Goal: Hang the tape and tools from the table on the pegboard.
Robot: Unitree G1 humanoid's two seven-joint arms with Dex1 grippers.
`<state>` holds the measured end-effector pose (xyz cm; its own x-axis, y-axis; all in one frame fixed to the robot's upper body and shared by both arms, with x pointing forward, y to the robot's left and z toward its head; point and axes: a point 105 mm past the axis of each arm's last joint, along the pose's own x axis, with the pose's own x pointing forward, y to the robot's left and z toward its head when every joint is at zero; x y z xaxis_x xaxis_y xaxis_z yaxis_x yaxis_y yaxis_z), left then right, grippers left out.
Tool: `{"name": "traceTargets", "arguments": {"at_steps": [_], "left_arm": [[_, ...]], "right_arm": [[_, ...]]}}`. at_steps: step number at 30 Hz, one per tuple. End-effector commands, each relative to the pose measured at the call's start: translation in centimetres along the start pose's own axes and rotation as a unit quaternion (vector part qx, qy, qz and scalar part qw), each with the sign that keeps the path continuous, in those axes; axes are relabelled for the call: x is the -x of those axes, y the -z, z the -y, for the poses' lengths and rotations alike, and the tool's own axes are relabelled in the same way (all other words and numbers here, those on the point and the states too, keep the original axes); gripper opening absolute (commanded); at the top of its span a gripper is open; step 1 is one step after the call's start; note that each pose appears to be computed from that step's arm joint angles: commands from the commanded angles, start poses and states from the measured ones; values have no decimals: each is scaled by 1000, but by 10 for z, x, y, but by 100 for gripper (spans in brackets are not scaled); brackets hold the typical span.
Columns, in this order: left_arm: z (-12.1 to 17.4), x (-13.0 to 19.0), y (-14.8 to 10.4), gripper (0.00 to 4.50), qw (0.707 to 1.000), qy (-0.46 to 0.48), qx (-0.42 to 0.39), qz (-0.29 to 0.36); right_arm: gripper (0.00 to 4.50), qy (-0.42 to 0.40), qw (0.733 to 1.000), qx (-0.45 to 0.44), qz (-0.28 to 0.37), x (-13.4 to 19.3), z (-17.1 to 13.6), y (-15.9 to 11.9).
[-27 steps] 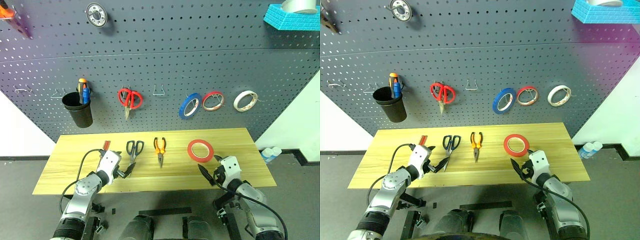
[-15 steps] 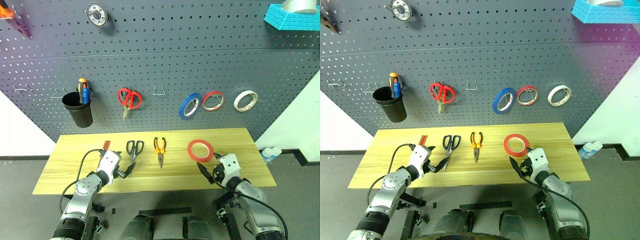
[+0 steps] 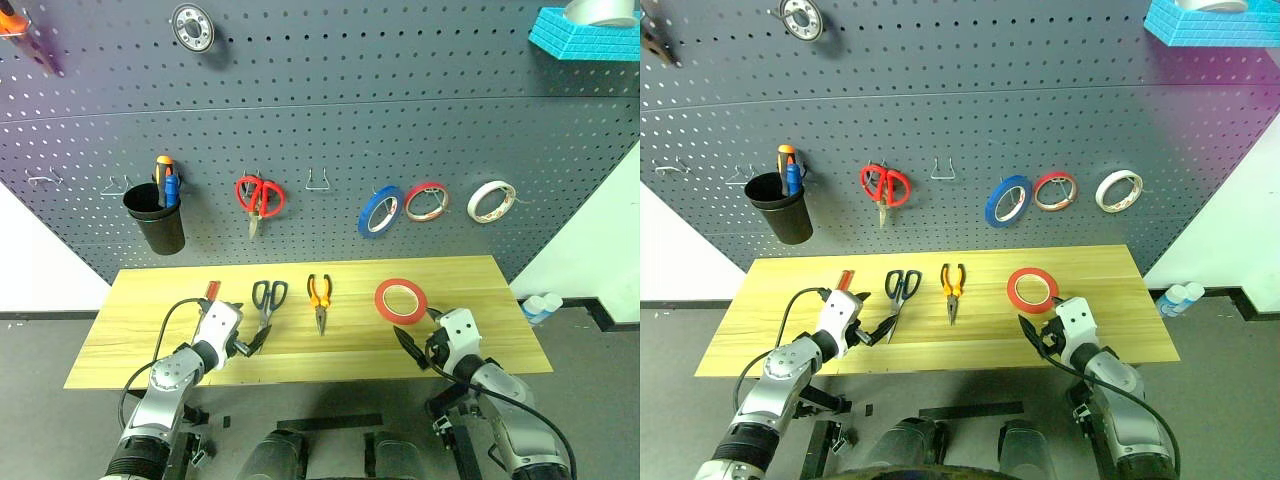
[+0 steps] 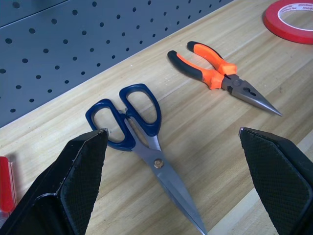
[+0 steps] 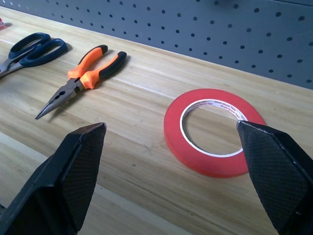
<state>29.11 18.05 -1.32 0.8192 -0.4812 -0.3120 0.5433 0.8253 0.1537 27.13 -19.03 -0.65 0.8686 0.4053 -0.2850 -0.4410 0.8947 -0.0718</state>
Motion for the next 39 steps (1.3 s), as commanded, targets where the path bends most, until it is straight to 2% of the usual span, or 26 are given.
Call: {"name": "traceTargets", "arguments": {"at_steps": [1, 21, 28, 33, 39], "left_arm": [[-3, 0, -10, 447, 1000, -2, -8, 17], [-5, 0, -14, 447, 999, 35, -34, 15], [9, -2, -14, 447, 993, 111, -44, 11], [23, -1, -18, 447, 985, 165, -40, 15], [34, 0, -21, 447, 983, 175, -42, 27]], "right_arm": [[450, 3, 1000, 10, 23, -1, 4, -11], [450, -6, 1000, 17, 18, -3, 4, -9], [450, -67, 993, 74, -59, -13, 0, 10], [450, -141, 978, 124, -88, -24, -7, 8], [450, -159, 965, 177, -110, -45, 2, 4]]}}
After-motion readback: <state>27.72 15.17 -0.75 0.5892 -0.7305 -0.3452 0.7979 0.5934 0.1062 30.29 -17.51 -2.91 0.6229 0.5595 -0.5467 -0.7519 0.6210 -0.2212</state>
